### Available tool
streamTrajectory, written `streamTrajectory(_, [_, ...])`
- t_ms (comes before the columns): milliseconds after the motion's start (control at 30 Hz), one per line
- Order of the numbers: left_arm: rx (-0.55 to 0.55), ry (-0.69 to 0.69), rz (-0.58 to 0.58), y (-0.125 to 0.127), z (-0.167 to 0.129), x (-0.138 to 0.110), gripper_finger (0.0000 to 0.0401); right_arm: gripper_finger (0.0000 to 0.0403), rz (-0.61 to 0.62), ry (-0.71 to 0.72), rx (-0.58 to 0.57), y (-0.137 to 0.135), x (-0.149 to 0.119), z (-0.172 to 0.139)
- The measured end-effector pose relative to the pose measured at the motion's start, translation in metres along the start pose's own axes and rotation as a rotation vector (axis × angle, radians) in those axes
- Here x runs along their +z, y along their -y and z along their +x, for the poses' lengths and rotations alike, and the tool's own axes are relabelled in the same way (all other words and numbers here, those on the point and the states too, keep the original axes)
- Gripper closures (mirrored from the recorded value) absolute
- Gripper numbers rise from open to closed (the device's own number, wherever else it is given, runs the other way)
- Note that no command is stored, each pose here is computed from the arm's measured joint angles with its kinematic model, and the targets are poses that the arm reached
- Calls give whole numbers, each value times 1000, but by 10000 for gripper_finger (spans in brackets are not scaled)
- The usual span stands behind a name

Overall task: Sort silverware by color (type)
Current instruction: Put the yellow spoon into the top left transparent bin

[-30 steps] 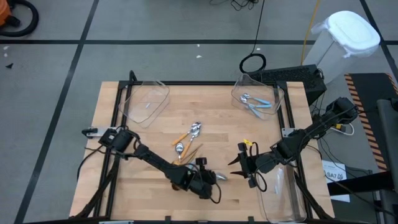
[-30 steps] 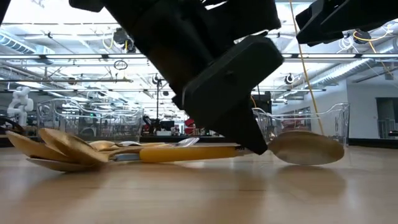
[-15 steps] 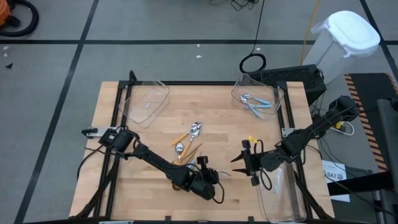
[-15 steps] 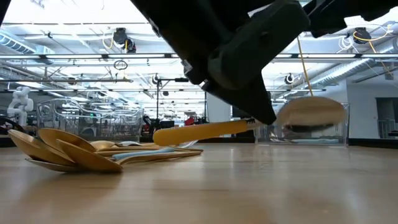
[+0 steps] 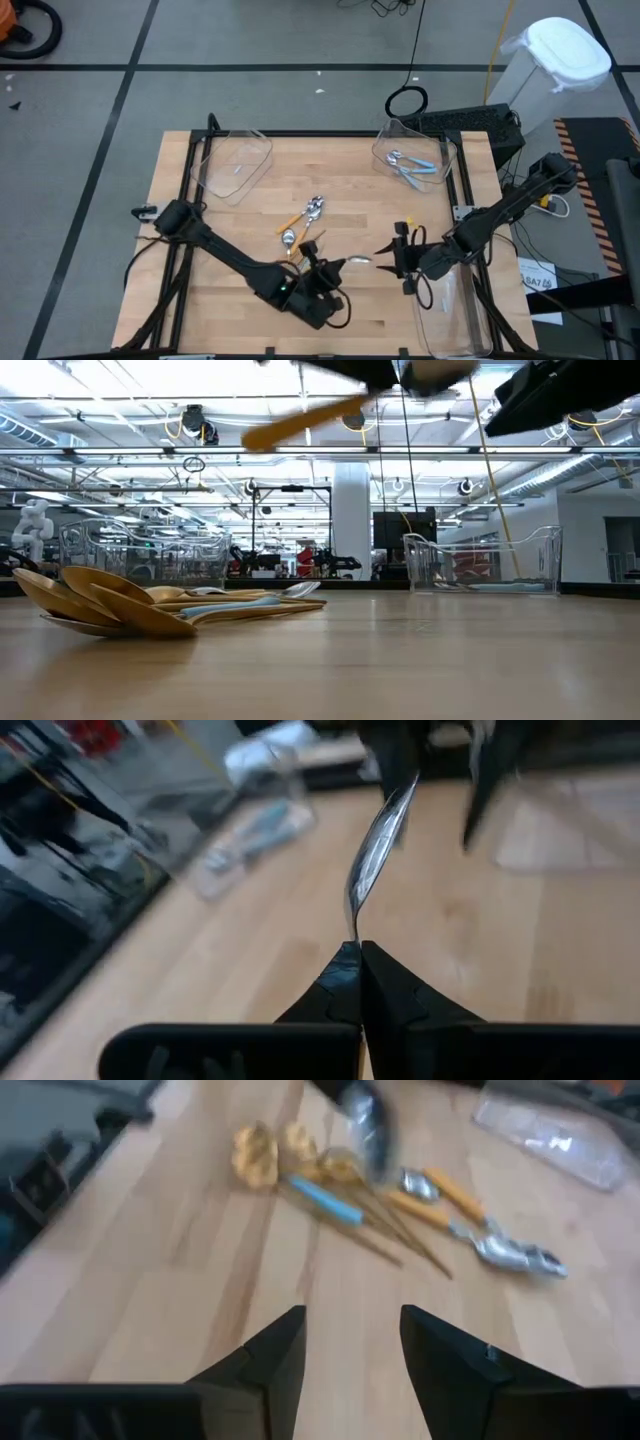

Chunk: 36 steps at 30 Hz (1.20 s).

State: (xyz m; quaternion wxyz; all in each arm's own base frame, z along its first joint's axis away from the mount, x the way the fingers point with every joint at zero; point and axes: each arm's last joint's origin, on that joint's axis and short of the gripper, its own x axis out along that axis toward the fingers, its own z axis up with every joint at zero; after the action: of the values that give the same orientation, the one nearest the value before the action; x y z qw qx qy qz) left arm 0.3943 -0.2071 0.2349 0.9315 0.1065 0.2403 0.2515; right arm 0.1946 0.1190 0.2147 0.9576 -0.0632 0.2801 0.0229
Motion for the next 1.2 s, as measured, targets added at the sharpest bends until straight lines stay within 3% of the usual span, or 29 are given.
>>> streamTrajectory(233, [61, 111, -46, -7, -35, 20, 401, 243, -10, 114, -48, -10, 7, 26])
streamTrajectory(500, [173, 252, -169, 1, -64, 32, 401, 243, 34, 427, 11, -19, 30, 51])
streamTrajectory(800, [153, 304, -273, 2, -67, 44, 401, 243, 88, 616, 185, -16, 39, 68])
streamTrajectory(1200, [-11, 453, -279, -9, -59, 78, 401, 243, 116, 748, 283, -9, 50, 64])
